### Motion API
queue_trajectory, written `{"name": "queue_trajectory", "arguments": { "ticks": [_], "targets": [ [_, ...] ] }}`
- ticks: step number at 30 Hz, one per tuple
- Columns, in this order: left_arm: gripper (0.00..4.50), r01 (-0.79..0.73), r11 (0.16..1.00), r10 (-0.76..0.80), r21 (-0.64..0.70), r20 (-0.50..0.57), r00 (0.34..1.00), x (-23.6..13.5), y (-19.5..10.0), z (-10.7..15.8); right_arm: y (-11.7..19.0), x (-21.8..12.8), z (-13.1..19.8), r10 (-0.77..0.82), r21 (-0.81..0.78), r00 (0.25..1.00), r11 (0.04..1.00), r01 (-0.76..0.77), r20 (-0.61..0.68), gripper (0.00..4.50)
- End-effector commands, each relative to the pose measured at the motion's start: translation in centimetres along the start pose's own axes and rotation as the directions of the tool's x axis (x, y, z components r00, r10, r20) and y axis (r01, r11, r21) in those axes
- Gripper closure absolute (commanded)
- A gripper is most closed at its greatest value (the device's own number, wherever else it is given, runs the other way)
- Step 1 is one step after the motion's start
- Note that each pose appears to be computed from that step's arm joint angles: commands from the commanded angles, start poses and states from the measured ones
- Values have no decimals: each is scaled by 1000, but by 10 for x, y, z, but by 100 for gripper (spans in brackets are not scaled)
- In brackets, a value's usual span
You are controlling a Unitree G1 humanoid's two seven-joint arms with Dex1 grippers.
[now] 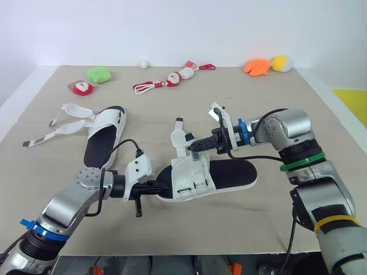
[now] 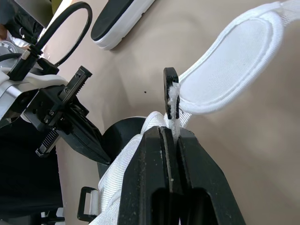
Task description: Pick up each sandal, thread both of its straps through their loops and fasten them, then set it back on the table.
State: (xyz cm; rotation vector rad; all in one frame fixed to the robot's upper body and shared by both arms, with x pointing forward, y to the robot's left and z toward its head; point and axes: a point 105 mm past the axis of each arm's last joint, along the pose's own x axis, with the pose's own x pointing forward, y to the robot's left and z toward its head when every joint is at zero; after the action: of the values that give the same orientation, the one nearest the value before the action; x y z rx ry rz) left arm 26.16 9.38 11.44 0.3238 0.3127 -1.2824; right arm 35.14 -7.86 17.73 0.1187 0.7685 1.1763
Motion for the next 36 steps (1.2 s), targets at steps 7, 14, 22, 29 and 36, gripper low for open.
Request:
{"name": "queue_trajectory", "arguments": {
  "ticks": [7, 14, 22, 29, 36],
  "targets": [
    [450, 3, 1000, -3, 3, -8, 1000, 1, -2, 0, -18, -8, -9, -116, 6, 993, 993, 116, -1, 445],
    [450, 1, 1000, -1, 3, -7, 1000, 1, -1, 0, -27, -12, -11, -167, -6, 986, 986, 167, -5, 413],
    [450, 3, 1000, -3, 6, -3, 1000, 2, 0, 2, -32, -16, -9, -200, -42, 980, 979, 200, 10, 37],
    [450, 1, 1000, -1, 8, -1, 1000, 3, 1, 2, -39, -19, -10, -244, -107, 970, 964, 243, 6, 3],
    [450, -1, 1000, 1, 9, 0, 1000, 4, 1, 2, -34, -27, 43, -192, 101, 965, 979, 177, 177, 3]
  ]
}}
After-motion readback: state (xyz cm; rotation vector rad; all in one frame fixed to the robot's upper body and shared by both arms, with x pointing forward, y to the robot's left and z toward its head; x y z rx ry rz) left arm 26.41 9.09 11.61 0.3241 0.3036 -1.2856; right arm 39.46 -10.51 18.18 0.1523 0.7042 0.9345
